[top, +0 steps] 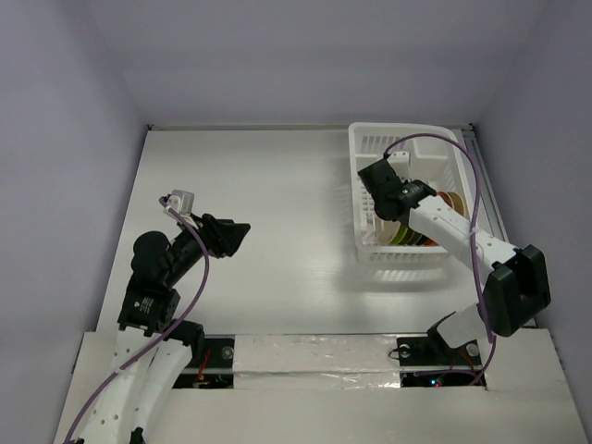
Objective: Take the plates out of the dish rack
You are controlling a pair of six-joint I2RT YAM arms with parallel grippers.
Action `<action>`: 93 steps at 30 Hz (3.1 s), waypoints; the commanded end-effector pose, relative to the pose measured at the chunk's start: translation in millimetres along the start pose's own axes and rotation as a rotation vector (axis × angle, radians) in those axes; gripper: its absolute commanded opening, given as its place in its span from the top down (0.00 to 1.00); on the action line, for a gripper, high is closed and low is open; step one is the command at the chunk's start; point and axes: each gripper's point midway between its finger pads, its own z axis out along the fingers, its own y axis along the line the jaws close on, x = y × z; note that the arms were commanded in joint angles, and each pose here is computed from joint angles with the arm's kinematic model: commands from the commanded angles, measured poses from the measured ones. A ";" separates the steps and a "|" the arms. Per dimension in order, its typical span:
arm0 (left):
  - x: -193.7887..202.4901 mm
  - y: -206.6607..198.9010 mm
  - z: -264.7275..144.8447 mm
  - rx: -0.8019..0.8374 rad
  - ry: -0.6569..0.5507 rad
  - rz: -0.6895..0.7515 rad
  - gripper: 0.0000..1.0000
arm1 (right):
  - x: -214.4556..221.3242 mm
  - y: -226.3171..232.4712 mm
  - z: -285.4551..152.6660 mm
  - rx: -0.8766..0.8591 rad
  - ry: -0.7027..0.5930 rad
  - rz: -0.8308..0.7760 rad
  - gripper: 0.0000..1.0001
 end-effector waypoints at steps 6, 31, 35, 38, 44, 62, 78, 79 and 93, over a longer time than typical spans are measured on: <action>-4.2 -13.8 -1.6 0.061 -0.027 0.020 0.47 | -34.3 -16.6 -14.2 0.059 -0.049 0.014 0.99; -6.5 -8.1 -2.8 0.017 -0.043 0.012 0.47 | -84.3 -50.6 -62.6 0.151 -0.149 0.017 1.00; -8.5 -5.8 -3.9 -0.001 -0.051 0.011 0.47 | -108.4 -67.0 -102.9 0.085 -0.246 0.128 1.00; -9.9 -2.4 -4.5 -0.024 -0.058 0.007 0.48 | -124.3 -60.2 -134.4 -0.068 -0.320 0.212 1.00; -13.0 1.8 -5.5 -0.052 -0.074 0.005 0.92 | -143.6 13.5 -159.4 -0.454 -0.404 0.295 1.00; -20.1 17.2 -7.5 -0.133 -0.107 -0.007 0.70 | -64.1 310.9 -141.3 -0.957 -0.152 0.183 1.00; -16.7 13.4 -4.9 -0.102 -0.093 -0.005 0.52 | 28.2 335.6 -52.5 -0.748 0.002 0.143 0.89; -16.8 13.6 -4.9 -0.103 -0.094 -0.007 0.52 | 30.5 332.5 -50.2 -0.735 0.002 0.141 0.84; -17.6 11.7 -6.6 -0.097 -0.100 -0.004 0.51 | -33.5 231.8 -96.7 -0.631 -0.174 0.226 0.57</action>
